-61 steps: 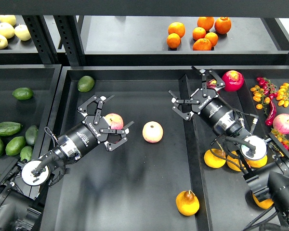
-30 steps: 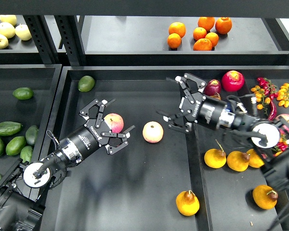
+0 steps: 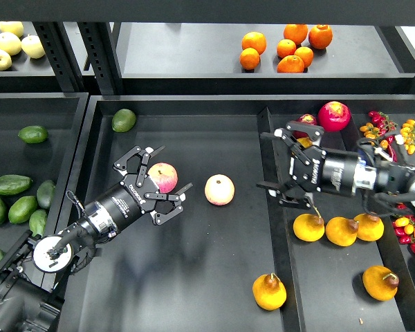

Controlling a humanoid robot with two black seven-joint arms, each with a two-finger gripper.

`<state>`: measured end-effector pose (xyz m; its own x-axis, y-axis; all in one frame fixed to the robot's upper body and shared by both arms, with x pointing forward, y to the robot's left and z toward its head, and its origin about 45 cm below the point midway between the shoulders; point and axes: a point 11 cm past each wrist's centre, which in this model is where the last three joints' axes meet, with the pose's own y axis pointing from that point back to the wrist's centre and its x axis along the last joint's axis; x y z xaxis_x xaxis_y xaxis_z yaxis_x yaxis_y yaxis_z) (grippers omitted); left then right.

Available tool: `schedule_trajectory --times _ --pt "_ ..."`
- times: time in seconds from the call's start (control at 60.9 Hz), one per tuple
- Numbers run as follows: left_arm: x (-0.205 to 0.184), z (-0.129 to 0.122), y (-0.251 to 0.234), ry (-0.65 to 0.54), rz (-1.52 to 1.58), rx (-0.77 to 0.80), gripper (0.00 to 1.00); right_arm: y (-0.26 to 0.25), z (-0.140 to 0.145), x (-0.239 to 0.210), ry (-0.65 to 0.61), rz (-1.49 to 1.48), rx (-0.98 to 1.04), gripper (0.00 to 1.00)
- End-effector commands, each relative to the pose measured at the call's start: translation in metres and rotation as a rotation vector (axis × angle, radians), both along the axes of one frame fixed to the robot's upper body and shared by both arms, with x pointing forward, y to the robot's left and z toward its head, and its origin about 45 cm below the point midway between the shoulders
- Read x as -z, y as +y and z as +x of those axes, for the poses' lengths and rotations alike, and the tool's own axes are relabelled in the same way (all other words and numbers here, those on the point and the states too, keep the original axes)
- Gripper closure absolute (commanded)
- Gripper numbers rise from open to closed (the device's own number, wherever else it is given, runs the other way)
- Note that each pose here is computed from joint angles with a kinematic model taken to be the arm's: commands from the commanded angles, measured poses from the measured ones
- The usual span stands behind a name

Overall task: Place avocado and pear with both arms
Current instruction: 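Move the right gripper toward the yellow pear nearest the robot, then lower the right gripper around the yellow pear and close it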

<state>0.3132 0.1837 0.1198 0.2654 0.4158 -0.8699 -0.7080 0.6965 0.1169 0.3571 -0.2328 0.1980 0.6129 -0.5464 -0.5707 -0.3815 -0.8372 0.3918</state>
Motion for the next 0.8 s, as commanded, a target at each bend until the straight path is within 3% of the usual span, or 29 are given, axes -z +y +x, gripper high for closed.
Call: schedule_trajectory --times 0.0,0.789 --pt "0.001 -0.001 0.000 0.003 0.000 0.000 0.01 -0.014 -0.008 0.010 0.028 -0.058 -0.003 0.02" --pt "0.002 -0.002 0.001 0.007 0.001 -0.002 0.01 -0.079 -0.073 0.102 0.248 -0.439 -0.100 0.02"
